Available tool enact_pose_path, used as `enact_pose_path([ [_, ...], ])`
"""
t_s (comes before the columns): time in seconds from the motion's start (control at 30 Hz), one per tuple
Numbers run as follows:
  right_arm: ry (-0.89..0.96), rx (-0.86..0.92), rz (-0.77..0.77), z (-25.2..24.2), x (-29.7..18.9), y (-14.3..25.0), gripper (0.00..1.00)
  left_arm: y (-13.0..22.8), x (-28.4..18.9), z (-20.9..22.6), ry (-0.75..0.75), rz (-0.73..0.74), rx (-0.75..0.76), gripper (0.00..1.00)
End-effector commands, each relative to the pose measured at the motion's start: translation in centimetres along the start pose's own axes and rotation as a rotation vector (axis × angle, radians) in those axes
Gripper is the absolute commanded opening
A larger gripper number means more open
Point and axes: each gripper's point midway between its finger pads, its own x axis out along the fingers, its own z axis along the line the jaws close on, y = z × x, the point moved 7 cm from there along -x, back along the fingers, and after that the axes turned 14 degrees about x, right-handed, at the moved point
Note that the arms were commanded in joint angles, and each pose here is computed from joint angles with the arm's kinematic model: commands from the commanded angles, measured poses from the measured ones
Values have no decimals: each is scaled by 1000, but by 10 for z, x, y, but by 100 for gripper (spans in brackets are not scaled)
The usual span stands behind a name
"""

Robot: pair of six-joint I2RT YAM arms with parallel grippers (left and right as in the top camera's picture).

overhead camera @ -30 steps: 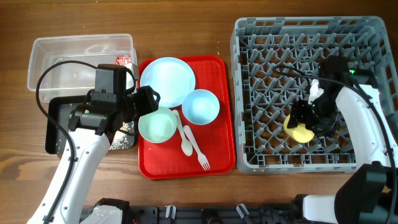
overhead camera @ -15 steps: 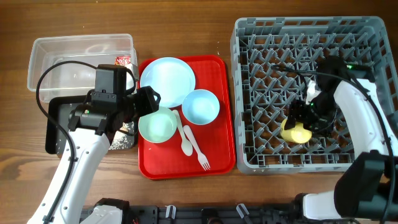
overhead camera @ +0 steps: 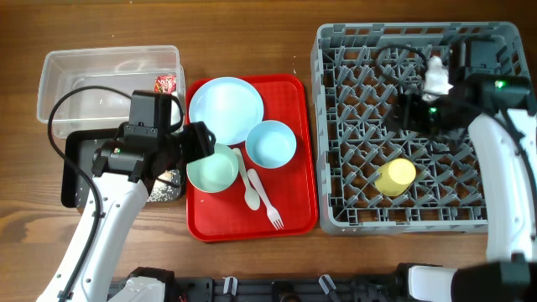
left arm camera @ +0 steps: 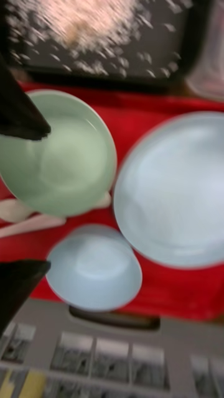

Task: Sort waste into correct bins and load items into the dishwasher rack
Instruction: 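Grasp the light blue bowl with the right gripper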

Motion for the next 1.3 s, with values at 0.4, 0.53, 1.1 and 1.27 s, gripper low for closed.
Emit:
enact_pose_path([
  [0.4, 75, -456, 40, 166, 186, 53, 76, 14, -19, 72, -333, 17, -404, 94],
  [0.53, 137, -411, 113, 154, 220, 61, 72, 14, -19, 72, -333, 17, -404, 94],
  [1.1, 288, -257, -496, 131, 46, -7, 4, 14, -19, 72, -333, 17, -404, 94],
  [1.27, 591, -155, -923, 117, -2, -52, 4, 12, -18, 72, -331, 9, -403, 94],
])
